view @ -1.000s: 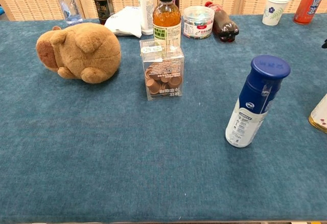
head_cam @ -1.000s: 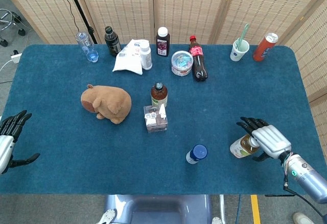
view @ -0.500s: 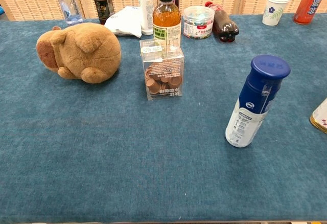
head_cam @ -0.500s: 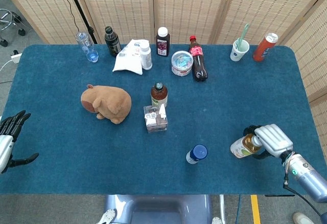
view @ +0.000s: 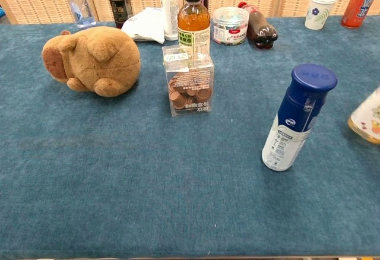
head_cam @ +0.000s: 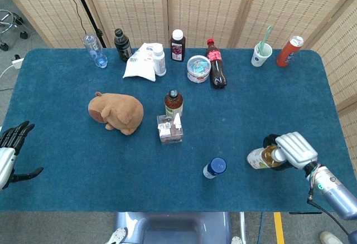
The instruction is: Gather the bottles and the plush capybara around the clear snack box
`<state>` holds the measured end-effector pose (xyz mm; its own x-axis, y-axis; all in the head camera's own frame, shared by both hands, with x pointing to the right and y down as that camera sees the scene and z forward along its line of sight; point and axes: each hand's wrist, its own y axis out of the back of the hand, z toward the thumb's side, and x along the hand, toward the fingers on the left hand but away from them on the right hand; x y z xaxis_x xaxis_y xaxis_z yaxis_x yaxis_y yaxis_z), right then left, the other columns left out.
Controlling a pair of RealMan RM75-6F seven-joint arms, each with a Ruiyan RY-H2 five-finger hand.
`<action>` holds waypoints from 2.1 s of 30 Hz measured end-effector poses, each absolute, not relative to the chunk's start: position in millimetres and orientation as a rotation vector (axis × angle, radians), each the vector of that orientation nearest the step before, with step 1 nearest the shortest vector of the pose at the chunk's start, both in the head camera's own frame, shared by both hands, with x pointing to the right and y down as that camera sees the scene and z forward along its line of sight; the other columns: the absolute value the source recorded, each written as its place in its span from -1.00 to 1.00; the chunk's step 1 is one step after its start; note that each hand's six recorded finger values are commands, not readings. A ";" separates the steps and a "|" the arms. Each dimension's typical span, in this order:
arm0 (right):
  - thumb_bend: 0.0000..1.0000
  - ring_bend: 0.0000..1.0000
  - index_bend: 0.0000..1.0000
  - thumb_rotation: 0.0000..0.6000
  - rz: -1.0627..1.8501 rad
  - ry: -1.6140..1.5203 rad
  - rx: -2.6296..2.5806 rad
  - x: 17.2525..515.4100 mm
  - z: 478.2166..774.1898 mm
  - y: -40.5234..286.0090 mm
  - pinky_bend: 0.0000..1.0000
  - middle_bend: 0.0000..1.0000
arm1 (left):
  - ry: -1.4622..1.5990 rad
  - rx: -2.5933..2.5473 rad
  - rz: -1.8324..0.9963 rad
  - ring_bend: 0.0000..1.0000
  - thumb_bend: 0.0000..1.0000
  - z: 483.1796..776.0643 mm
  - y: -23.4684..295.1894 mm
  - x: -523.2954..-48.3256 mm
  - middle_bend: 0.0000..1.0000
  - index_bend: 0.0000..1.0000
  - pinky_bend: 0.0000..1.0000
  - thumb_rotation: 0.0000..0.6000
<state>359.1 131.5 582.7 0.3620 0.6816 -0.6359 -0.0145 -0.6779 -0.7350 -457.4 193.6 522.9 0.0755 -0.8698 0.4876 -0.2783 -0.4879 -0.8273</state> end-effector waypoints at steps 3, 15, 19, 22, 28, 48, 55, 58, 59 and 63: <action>0.19 0.23 0.07 1.00 1.341 -0.572 -1.956 349.8 580.0 119.6 0.52 0.10 | 1.134 -1.818 -1.429 -1.00 -0.71 522.7 194.0 -457.2 -1.00 -1.00 -1.00 1.00; 0.34 0.23 0.05 1.00 1.342 -0.576 -2.025 283.9 593.4 54.3 0.51 0.10 | 1.118 -1.817 -1.435 -1.00 -0.71 524.4 194.3 -454.9 -1.00 -1.00 -1.00 1.00; 0.34 0.23 0.05 1.00 1.343 -0.569 -2.053 257.9 603.3 42.1 0.51 0.09 | 1.117 -1.816 -1.438 -1.00 -0.71 525.1 193.9 -454.9 -1.00 -1.00 -1.00 1.00; 0.36 0.23 0.05 1.00 1.341 -0.564 -2.063 238.6 610.9 35.1 0.51 0.09 | 1.114 -1.818 -1.441 -1.00 -0.71 525.8 193.8 -454.9 -1.00 -1.00 -1.00 1.00; 0.37 0.23 0.05 1.00 1.339 -0.552 -2.059 202.1 620.1 21.8 0.51 0.09 | 1.114 -1.822 -1.442 -1.00 -0.71 526.2 193.4 -455.4 -1.00 -1.00 -1.00 1.00; 0.38 0.23 0.04 1.00 1.385 -0.540 -1.892 157.0 630.5 10.9 0.51 0.09 | 1.098 -1.836 -1.443 -1.00 -0.71 528.5 192.1 -454.7 -1.00 -1.00 -1.00 1.00; 0.38 0.23 0.04 1.00 1.413 -0.546 -1.881 157.4 628.0 10.7 0.51 0.09 | 1.077 -1.846 -1.445 -1.00 -0.71 532.1 189.4 -449.5 -1.00 -1.00 -1.00 1.00; 0.38 0.23 0.03 1.00 1.438 -0.549 -1.902 157.5 628.5 11.1 0.51 0.08 | 1.068 -1.847 -1.446 -1.00 -0.71 533.0 189.1 -447.4 -1.00 -1.00 -1.00 1.00; 0.38 0.23 0.03 1.00 1.445 -0.552 -1.907 157.1 628.7 10.8 0.51 0.08 | 1.067 -1.847 -1.446 -1.00 -0.71 533.1 189.2 -447.0 -1.00 -1.00 -1.00 1.00; 0.38 0.23 0.03 1.00 1.449 -0.551 -1.908 153.2 631.2 11.3 0.51 0.08 | 1.066 -1.850 -1.449 -1.00 -0.71 533.5 189.4 -446.8 -1.00 -1.00 -1.00 1.00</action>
<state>153.2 11.3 631.2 0.2939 0.6809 -0.6709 -0.0628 -0.6866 -0.7243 -446.8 189.4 533.5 0.1027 -0.8455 0.5239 -0.2480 -0.5318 -0.8097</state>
